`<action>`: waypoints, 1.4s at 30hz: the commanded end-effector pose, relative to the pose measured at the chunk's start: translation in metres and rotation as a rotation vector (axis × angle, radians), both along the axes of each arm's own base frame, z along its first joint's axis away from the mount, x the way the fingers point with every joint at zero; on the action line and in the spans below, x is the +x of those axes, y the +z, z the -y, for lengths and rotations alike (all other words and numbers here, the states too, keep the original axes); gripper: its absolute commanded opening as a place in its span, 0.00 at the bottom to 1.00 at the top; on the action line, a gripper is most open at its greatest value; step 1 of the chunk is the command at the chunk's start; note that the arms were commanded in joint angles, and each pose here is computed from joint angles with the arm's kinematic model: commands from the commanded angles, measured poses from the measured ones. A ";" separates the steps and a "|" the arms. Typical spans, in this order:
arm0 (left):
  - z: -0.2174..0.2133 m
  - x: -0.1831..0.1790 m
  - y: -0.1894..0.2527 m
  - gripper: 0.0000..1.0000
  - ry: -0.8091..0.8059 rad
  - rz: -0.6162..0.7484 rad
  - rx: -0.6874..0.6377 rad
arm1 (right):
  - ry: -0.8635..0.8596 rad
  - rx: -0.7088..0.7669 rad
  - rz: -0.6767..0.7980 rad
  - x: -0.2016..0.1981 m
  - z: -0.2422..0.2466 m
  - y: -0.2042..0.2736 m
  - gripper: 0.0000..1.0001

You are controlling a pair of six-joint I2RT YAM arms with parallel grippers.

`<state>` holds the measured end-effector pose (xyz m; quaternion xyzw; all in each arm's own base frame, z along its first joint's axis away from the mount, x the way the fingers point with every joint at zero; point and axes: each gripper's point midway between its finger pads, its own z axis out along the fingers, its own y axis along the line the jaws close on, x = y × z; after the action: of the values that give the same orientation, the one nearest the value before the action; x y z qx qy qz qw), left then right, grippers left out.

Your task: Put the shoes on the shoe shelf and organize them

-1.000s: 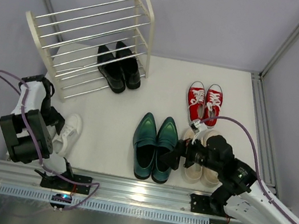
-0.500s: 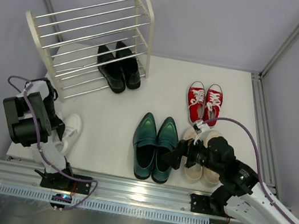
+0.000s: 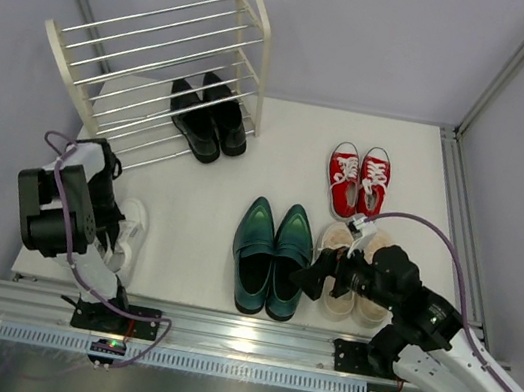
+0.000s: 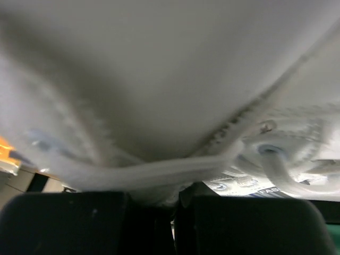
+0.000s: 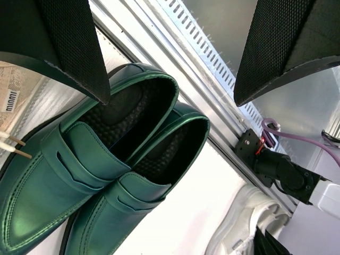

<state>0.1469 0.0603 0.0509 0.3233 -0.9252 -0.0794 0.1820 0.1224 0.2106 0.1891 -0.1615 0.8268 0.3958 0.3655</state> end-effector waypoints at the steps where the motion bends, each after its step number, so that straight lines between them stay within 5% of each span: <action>1: 0.062 0.021 -0.011 0.00 0.015 0.124 -0.226 | -0.025 0.021 0.013 0.000 0.004 0.009 0.98; 22: 0.189 0.073 0.041 0.00 -0.011 0.575 -0.501 | -0.057 0.005 0.054 0.005 0.011 0.017 0.98; 35: 0.205 0.108 0.021 0.01 -0.098 0.614 -0.378 | -0.107 -0.074 0.046 0.017 0.016 0.001 0.98; 42: 0.177 0.107 0.060 0.43 -0.196 0.722 -0.233 | -0.118 -0.105 0.016 0.023 0.011 -0.008 0.98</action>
<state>0.2282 -0.1275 0.0762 0.2376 -0.9609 0.1373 -0.0376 0.1384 0.1960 0.1654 -0.1362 0.8607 0.3259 0.3667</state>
